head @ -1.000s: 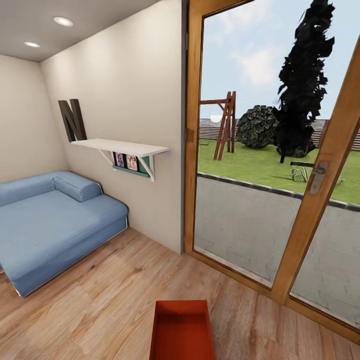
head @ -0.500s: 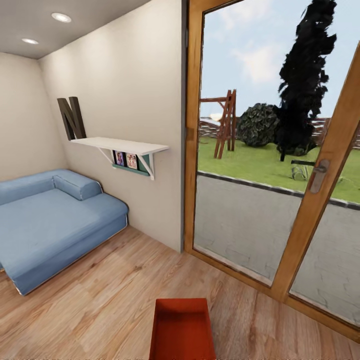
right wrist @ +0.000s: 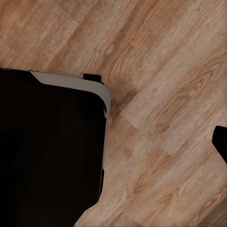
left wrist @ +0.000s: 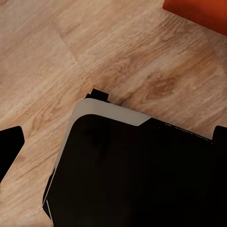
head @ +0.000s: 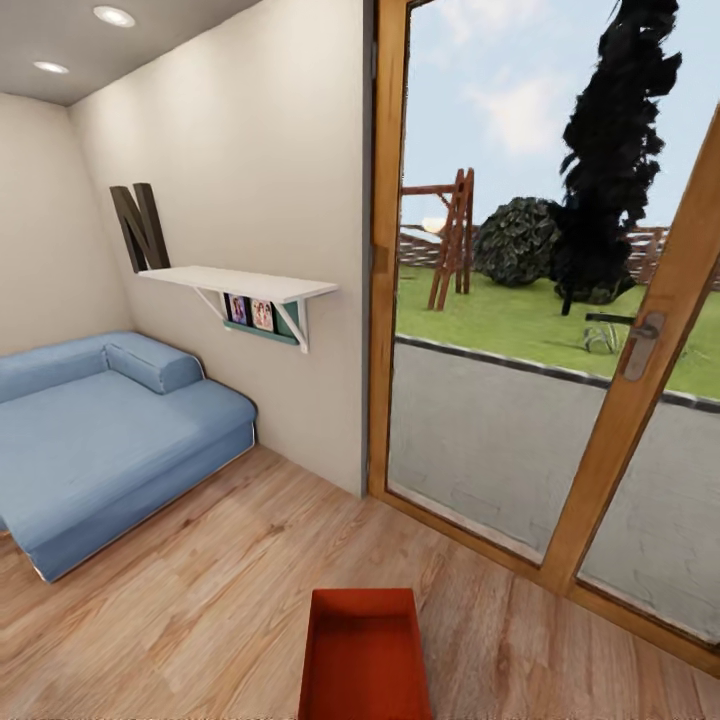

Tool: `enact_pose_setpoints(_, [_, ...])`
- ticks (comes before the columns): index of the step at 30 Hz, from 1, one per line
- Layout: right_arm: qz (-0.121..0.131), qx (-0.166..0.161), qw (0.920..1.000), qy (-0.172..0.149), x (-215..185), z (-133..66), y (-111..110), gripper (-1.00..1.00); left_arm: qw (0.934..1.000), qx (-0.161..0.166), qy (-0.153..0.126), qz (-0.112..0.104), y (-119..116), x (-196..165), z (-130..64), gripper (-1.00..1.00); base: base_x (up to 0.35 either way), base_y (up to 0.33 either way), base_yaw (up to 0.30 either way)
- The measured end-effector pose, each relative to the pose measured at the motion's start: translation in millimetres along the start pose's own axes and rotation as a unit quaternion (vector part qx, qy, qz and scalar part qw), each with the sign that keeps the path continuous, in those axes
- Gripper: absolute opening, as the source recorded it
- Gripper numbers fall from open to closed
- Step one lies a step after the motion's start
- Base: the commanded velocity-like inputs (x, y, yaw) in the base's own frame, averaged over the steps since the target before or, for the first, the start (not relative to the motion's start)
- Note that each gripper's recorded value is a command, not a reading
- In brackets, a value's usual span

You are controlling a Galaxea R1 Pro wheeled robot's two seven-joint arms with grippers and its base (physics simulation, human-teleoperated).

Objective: Move the two storage containers from the living room to the garage. In the garage, place one container on the floor and stack the other container on top of it (either order is fine).

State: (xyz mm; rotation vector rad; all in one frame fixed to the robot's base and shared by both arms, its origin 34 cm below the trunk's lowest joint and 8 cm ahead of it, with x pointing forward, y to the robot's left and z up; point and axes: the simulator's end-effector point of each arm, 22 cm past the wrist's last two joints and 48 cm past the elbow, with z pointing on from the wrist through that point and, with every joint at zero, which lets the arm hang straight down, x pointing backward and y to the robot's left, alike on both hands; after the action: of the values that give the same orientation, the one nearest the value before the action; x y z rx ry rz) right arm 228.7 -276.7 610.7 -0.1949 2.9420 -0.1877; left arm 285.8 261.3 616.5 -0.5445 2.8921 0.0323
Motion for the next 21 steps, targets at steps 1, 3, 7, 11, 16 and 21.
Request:
enact_pose_setpoints(1, [-0.001,0.0,1.0,0.001,0.5,0.0,0.3,1.0,1.0,0.0,0.001,0.0,0.3,0.6,0.2,1.0,0.0,0.0,0.0])
enact_pose_setpoints(3, [-0.003,-0.001,1.0,0.002,1.7,0.2,0.3,1.0,1.0,-0.001,0.002,0.0,0.9,1.9,0.4,1.0,0.0,0.0,0.0])
enact_pose_setpoints(7, [-0.005,-0.001,1.0,0.004,3.9,0.4,0.3,1.0,1.0,-0.003,0.006,0.0,2.0,4.6,1.0,1.0,0.0,0.0,0.0])
enact_pose_setpoints(11, [-0.008,-0.003,0.9999,0.007,6.2,0.5,2.1,1.0,1.0,-0.004,0.008,0.001,2.5,6.8,1.6,1.0,0.0,0.0,0.0])
enact_pose_setpoints(16, [-0.009,-0.004,0.9999,0.011,9.4,0.8,2.7,1.0,0.9999,-0.005,0.013,0.001,3.8,10.3,2.3,1.0,0.0,0.0,0.0])
enact_pose_setpoints(21, [-0.009,-0.004,0.9999,0.013,11.7,1.1,2.3,1.0,0.9998,-0.008,0.016,0.0,5.6,13.4,2.9,1.0,0.0,0.0,0.0])
